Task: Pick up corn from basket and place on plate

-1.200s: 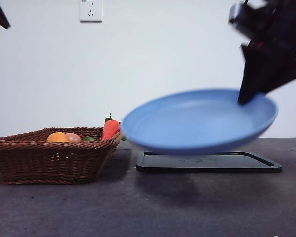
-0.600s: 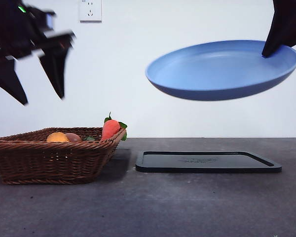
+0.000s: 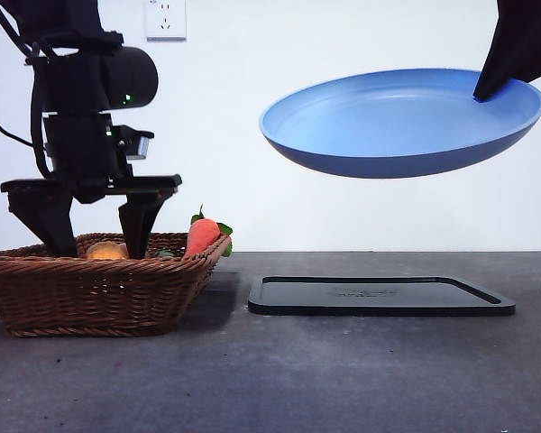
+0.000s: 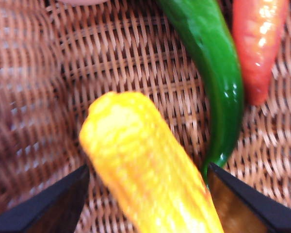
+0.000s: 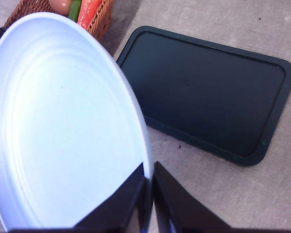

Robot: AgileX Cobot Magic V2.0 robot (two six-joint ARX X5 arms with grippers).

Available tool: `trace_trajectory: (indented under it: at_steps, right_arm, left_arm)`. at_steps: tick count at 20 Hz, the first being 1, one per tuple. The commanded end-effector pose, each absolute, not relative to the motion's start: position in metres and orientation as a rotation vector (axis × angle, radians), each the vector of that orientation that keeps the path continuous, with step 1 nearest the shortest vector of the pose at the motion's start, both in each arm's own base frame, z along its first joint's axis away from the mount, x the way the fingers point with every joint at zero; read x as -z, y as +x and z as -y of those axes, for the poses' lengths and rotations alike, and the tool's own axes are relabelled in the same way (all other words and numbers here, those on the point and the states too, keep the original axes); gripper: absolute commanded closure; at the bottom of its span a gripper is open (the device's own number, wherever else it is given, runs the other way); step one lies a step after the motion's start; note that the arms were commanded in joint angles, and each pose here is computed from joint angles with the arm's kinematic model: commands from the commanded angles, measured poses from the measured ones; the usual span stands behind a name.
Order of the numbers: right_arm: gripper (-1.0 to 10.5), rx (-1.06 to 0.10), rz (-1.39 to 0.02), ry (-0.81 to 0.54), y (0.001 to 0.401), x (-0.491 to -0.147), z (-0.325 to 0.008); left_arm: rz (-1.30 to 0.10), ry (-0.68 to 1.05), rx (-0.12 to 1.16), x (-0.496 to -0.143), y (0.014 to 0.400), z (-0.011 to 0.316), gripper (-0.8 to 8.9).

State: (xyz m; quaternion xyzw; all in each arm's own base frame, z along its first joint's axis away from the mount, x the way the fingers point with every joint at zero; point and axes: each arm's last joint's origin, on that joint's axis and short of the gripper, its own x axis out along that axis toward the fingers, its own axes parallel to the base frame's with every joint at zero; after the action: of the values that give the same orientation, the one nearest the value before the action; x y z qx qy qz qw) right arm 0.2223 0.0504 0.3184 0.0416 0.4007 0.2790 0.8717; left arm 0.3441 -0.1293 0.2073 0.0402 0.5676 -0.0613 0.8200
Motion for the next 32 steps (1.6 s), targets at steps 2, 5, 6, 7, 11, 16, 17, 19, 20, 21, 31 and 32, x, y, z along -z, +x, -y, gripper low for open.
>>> trace_trajectory:
  at_steps: [2, 5, 6, 7, 11, 16, 17, 19, 20, 21, 31, 32]
  right_arm:
    - [9.4, -0.598, -0.805, 0.077, 0.225, -0.324, -0.052]
    - [9.4, -0.598, -0.804, 0.075, 0.225, -0.324, -0.052]
    - [9.4, -0.599, -0.804, 0.075, 0.225, -0.324, -0.052]
    - [9.4, -0.598, -0.804, 0.075, 0.225, -0.324, -0.052]
    - [9.4, -0.595, -0.805, 0.082, 0.226, -0.324, -0.052]
    - [9.4, -0.605, -0.891, 0.166, 0.248, -0.304, -0.057]
    - [9.4, -0.625, -0.918, 0.209, 0.257, -0.296, -0.060]
    - [9.4, -0.647, -0.965, 0.303, 0.280, -0.275, -0.070]
    - [9.4, -0.667, -0.983, 0.341, 0.288, -0.267, -0.077]
    - [9.4, -0.690, -1.004, 0.372, 0.294, -0.259, -0.082]
    - [9.4, -0.714, -1.063, 0.412, 0.299, -0.246, -0.091]
    - [9.4, -0.714, -1.063, 0.412, 0.299, -0.246, -0.091]
  left_arm:
    - [-1.248, 0.070, 0.115, -0.194, 0.351, 0.135, 5.01]
    - [-1.247, 0.039, 0.096, -0.195, 0.351, 0.135, 6.10]
    - [-1.245, 0.036, 0.094, -0.195, 0.351, 0.136, 6.23]
    - [-1.244, 0.031, 0.091, -0.197, 0.350, 0.135, 6.24]
    - [-1.173, -0.020, 0.117, -0.227, 0.341, 0.132, 6.25]
    - [-0.940, -0.139, 0.305, -0.315, 0.297, 0.126, 6.25]
    - [-0.897, -0.166, 0.385, -0.329, 0.286, 0.131, 6.25]
    - [-0.818, -0.206, 0.565, -0.348, 0.269, 0.148, 6.24]
    - [-0.800, -0.208, 0.624, -0.351, 0.264, 0.159, 6.24]
    - [-0.793, -0.197, 0.667, -0.350, 0.261, 0.171, 6.24]
    - [-0.940, 0.026, 0.809, -0.279, 0.270, 0.245, 6.24]
    - [-0.955, 0.032, 0.808, -0.273, 0.272, 0.248, 6.21]
